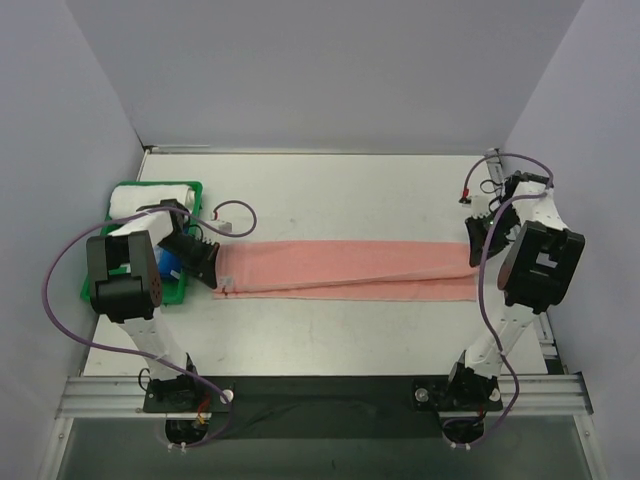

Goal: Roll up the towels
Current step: Fold the towel

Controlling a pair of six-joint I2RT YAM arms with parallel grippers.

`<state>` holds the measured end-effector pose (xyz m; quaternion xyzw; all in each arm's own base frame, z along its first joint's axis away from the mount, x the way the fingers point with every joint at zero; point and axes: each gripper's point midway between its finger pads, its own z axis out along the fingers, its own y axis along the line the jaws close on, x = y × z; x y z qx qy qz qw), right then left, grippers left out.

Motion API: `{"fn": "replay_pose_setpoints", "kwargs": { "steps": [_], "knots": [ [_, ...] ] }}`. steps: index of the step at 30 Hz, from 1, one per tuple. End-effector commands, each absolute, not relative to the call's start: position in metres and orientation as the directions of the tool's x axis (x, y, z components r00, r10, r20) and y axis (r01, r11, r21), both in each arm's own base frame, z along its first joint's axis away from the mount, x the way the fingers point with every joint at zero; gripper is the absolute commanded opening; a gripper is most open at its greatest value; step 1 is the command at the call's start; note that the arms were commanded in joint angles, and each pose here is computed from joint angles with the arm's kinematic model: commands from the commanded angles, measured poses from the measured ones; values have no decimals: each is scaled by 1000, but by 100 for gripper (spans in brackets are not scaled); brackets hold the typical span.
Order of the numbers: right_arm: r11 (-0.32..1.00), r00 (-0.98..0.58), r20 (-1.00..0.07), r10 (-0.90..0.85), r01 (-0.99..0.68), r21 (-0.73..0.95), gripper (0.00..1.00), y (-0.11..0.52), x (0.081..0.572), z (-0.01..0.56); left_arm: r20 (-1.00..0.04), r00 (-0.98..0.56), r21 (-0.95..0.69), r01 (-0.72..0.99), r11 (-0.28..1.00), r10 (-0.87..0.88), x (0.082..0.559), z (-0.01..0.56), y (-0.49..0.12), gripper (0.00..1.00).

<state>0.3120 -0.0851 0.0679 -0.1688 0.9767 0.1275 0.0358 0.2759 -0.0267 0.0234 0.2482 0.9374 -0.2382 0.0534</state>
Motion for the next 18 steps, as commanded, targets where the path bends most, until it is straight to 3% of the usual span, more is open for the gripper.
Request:
{"fn": "replay_pose_setpoints", "kwargs": {
  "steps": [1, 9, 13, 18],
  "knots": [
    [902, -940, 9, -342, -325, 283, 0, -85, 279, 52, -253, -861, -376, 507, 776, 440, 285, 28, -20, 0],
    [923, -936, 127, -329, -290, 252, 0, -97, 271, 8, -239, -869, -378, 495, 783, 434, 286, 25, -18, 0],
    [945, -952, 116, -284, -257, 201, 0, -107, 293, 5, -238, -874, -384, 485, 786, 423, 289, 25, -20, 0],
    [958, -966, 25, -258, -252, 136, 0, -118, 341, 30, -243, -877, -379, 478, 792, 414, 293, 28, -19, 0]
  ]
}}
